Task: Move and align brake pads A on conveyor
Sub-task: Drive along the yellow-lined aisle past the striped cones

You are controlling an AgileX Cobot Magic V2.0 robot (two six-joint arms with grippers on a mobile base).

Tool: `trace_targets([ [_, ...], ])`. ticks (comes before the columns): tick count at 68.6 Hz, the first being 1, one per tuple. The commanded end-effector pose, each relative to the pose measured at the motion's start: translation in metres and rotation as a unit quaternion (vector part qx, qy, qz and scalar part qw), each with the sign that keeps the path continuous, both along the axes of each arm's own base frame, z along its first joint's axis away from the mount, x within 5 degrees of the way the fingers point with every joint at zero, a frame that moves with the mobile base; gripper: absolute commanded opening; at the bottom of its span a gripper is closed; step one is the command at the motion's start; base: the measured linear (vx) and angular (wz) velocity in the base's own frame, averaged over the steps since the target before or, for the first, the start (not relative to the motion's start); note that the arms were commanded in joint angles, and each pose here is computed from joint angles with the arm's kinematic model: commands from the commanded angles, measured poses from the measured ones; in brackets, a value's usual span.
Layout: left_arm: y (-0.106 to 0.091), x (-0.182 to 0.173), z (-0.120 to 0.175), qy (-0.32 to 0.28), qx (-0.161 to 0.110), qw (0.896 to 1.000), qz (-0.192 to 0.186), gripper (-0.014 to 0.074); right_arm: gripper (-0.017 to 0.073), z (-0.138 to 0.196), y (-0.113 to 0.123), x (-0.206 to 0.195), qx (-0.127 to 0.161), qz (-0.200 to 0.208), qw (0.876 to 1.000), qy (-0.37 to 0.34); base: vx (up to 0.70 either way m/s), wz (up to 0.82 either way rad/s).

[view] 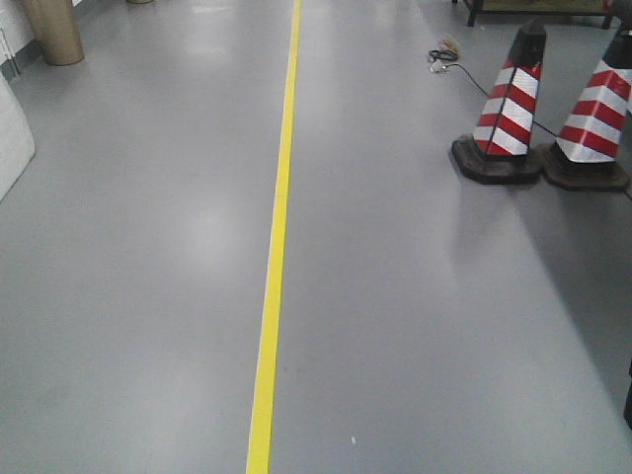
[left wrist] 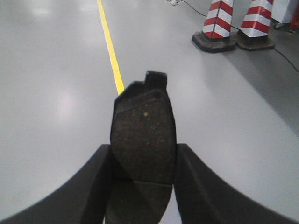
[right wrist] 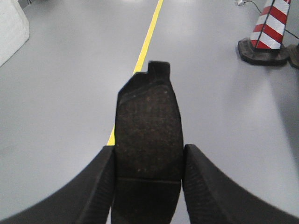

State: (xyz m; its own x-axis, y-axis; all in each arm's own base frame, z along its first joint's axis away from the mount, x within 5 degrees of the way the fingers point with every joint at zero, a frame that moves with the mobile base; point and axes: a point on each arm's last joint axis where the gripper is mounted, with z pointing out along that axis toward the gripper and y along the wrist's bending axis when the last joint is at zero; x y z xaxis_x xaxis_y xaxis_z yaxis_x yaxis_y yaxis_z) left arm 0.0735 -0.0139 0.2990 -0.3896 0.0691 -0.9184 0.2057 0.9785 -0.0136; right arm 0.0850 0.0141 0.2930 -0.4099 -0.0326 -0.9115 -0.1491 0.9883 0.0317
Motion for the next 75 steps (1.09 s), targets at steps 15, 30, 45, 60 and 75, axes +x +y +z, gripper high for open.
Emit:
trace_targets([
  [15,-0.0029,0.0026,0.0158,-0.05,-0.015,0.999,-0.013,-0.0006,-0.0004,0.0184,-0.0002,0.0032,0.003,-0.001,0.998,-0.063,0.76,0.05],
  [30,-0.0029,0.0026,0.0158,-0.05,-0.015,0.999,-0.013,-0.0006,-0.0004,0.0183,-0.0002,0.0032,0.003,-0.001,0.998,-0.062,0.76,-0.03],
  [45,-0.0029,0.0026,0.0158,-0.05,-0.015,0.999,-0.013,-0.0006,-0.0004,0.0183,-0.0002,0.0032,0.003,-0.001,0.998,-0.062,0.74,-0.16],
  [60,-0.0029,0.0026,0.0158,-0.05,-0.015,0.999,-0.013,-0.0006,-0.0004,0.0184,-0.0002,0.0032,0.003,-0.001,0.998,-0.062,0.72,-0.15],
  [75,-0.0029,0.0026,0.0158,-0.05,-0.015,0.999,-0.013,-0.0006,-0.0004,0.0183,-0.0002,0.0032,0.003,-0.001,0.998,-0.062,0.71,-0.03],
])
